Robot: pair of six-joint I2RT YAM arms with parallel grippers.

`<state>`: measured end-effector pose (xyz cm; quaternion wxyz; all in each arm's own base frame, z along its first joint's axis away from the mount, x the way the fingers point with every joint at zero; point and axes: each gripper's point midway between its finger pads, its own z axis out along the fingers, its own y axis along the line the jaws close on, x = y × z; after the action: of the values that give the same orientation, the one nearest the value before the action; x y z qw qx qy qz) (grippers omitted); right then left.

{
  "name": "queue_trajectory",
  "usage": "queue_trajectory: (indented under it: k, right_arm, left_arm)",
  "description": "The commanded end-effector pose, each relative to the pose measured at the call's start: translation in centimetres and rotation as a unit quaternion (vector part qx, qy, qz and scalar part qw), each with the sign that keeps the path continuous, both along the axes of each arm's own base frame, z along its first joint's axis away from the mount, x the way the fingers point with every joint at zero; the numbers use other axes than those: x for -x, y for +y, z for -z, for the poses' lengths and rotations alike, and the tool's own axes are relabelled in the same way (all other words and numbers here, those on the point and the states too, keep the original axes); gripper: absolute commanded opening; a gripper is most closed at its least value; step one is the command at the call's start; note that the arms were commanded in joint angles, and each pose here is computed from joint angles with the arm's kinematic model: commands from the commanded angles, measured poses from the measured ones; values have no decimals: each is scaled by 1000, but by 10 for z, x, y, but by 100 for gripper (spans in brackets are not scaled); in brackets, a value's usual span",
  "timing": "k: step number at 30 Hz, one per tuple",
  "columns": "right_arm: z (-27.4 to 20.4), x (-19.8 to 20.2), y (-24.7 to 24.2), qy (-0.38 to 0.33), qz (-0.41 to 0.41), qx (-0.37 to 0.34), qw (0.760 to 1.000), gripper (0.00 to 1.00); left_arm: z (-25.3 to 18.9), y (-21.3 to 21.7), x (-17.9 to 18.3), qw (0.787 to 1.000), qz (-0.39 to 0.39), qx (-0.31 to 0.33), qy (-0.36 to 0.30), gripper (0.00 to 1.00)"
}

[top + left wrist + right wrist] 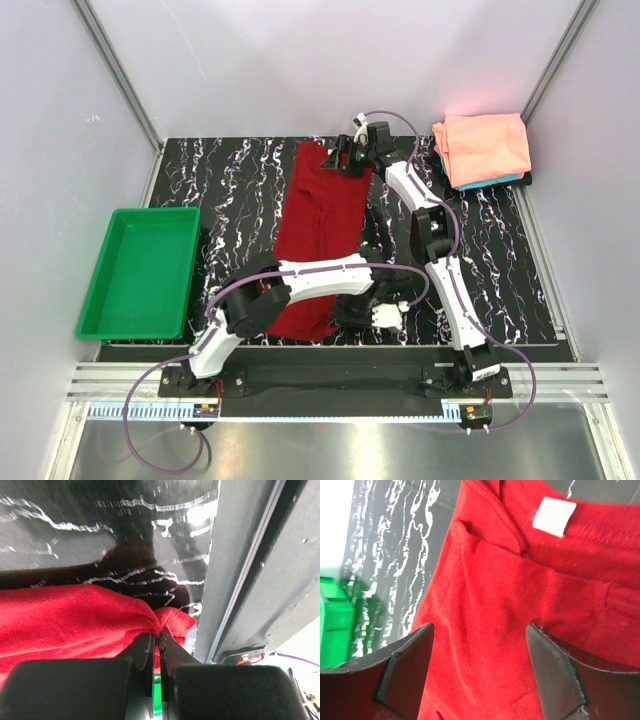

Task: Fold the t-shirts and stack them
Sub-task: Fold the tshirt

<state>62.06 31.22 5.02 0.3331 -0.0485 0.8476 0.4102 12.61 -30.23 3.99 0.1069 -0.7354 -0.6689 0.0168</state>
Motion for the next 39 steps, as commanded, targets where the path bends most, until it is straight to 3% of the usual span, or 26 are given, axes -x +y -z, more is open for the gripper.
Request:
queue_trajectory:
  k: [1, 2, 9, 19, 20, 21, 23, 25, 30, 31, 34, 39]
  right_arm:
    - [-52, -24, -31, -93, 18, 53, 994, 82]
    - [-85, -31, -55, -111, 34, 49, 992, 83]
    - [-120, -4, -146, -49, 69, 42, 996, 91]
    - [-127, 37, -166, -23, 69, 71, 995, 92]
    - [-130, 40, -168, -24, 68, 72, 995, 92]
    - [-133, 43, -168, -25, 68, 74, 995, 92]
    - [-139, 52, -169, -26, 66, 79, 994, 93]
    - [-144, 62, -171, -25, 60, 87, 994, 92]
    - [-183, 108, -178, -35, 56, 107, 992, 93]
    - [-174, 112, -179, -23, 52, 110, 992, 93]
    - [-178, 143, -179, -16, 41, 106, 993, 93]
    - [-169, 156, -164, 3, 44, 58, 997, 93]
  left_arm:
    - [-8, -15, -5, 1000, 10, 17, -17, 0]
    - [-8, -18, -5, 1000, 11, 20, -18, 0]
    - [-9, -41, -8, 999, 23, 40, -29, 0]
    - [2, -69, 11, 997, 53, 50, -30, 2]
    - [5, -67, 12, 997, 50, 44, -30, 7]
    - [4, -68, 14, 997, 50, 47, -34, 23]
    - [-13, -73, 15, 995, 45, 77, -44, 35]
    - [-32, -76, 7, 991, 45, 100, -75, 39]
    - [-130, -60, -26, 964, 3, 211, -164, 59]
    - [-126, -54, -31, 966, -8, 203, -163, 61]
    - [-172, -31, -67, 937, -103, 286, -172, 69]
    - [-191, 5, -151, 883, -252, 364, -158, 77]
